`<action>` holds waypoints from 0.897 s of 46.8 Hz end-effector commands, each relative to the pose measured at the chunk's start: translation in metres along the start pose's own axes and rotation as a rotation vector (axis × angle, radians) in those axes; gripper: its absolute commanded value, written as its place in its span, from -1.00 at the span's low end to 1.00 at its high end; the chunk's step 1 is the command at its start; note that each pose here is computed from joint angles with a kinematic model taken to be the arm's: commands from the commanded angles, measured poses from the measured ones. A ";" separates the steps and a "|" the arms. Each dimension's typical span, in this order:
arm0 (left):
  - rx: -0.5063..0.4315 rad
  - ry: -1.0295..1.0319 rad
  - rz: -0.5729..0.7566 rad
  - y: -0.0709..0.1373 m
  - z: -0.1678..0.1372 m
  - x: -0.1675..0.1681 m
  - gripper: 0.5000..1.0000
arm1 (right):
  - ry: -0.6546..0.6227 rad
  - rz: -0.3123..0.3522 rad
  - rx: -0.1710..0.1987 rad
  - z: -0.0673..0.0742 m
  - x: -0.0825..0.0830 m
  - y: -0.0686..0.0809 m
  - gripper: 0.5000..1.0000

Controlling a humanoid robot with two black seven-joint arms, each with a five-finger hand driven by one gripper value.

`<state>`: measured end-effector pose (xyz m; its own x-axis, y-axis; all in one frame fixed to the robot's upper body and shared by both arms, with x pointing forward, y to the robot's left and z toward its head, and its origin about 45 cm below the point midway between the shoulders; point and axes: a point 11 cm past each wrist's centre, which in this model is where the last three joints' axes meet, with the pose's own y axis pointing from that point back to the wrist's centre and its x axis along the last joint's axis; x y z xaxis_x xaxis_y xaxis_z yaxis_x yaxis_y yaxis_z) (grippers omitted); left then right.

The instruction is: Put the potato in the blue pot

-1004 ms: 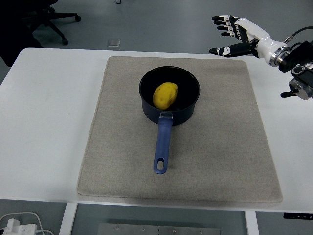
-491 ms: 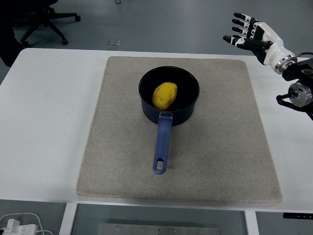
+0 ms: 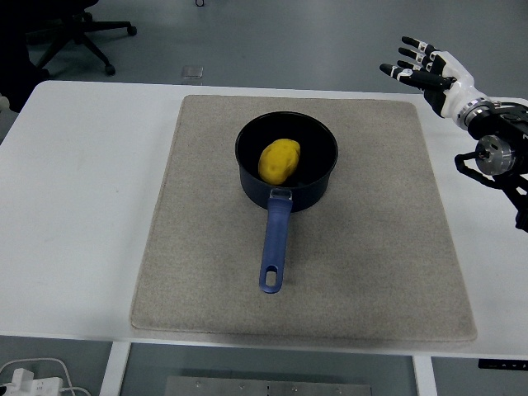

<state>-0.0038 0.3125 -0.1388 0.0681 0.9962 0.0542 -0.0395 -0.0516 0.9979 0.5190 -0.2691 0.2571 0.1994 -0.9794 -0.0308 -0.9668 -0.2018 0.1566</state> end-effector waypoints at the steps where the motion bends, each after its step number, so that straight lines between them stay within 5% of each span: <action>1: 0.000 0.000 0.000 0.000 0.000 0.000 0.99 | -0.008 0.002 0.000 0.000 0.000 0.000 0.69; 24: 0.001 0.000 0.000 0.000 -0.001 0.000 0.99 | 0.029 0.051 0.004 -0.004 0.027 0.005 0.69; 42: 0.002 -0.001 0.001 0.000 -0.001 0.001 0.99 | 0.025 0.043 0.004 -0.002 0.022 0.003 0.70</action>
<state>-0.0048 0.3130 -0.1388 0.0690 0.9961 0.0555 -0.0377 -0.0529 0.9979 0.5206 -0.2940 0.2599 0.1569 -0.9876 0.0016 -0.9762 -0.1548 0.1517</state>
